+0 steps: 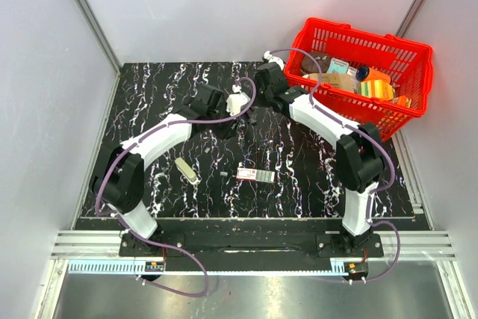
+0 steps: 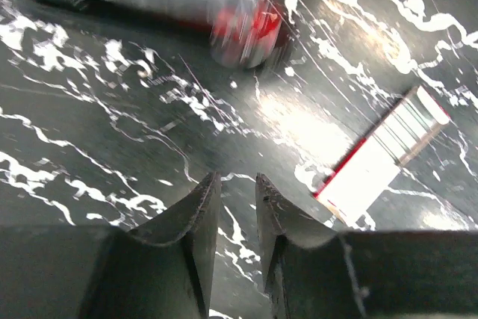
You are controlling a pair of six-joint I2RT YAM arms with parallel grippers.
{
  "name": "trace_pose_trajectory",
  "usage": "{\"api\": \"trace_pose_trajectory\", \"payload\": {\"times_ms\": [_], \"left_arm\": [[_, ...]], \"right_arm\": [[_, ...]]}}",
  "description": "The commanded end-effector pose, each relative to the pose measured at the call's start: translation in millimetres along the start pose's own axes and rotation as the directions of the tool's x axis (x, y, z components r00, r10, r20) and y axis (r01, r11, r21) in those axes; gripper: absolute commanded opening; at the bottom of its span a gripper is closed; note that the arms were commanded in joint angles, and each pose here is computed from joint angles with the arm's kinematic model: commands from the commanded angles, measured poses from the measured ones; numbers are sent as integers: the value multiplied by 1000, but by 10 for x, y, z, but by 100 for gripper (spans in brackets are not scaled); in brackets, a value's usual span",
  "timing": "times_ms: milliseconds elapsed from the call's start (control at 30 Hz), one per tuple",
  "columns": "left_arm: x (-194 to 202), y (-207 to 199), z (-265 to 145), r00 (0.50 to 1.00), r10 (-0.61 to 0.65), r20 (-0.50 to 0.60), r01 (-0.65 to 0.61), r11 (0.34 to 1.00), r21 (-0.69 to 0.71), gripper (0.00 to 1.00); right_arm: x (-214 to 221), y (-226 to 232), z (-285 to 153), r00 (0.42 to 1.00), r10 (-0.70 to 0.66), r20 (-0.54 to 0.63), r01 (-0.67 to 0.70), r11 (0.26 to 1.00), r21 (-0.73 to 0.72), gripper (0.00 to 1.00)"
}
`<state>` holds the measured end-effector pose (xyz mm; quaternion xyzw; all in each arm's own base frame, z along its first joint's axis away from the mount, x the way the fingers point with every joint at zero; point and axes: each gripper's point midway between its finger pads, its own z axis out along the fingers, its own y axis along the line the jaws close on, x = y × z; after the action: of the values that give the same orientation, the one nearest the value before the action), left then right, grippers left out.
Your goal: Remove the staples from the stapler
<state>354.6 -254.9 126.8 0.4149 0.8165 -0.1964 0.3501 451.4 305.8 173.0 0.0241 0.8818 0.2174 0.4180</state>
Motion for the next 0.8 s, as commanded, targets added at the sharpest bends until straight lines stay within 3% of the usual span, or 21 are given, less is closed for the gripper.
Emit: {"api": "trace_pose_trajectory", "payload": {"times_ms": [0, 400, 767], "left_arm": [[46, -192, -213, 998, -68, 0, 68, 994, 83, 30], [160, -81, -449, 997, -79, 25, 77, 995, 59, 30], [585, -229, -612, 996, 34, -80, -27, 995, 95, 32]], "right_arm": [[-408, -89, 76, 994, -34, 100, 27, 997, 72, 0], [-294, -189, 186, 994, -77, 73, 70, 992, 101, 0], [-470, -109, 553, 937, -205, 282, 164, 973, 164, 0]]}}
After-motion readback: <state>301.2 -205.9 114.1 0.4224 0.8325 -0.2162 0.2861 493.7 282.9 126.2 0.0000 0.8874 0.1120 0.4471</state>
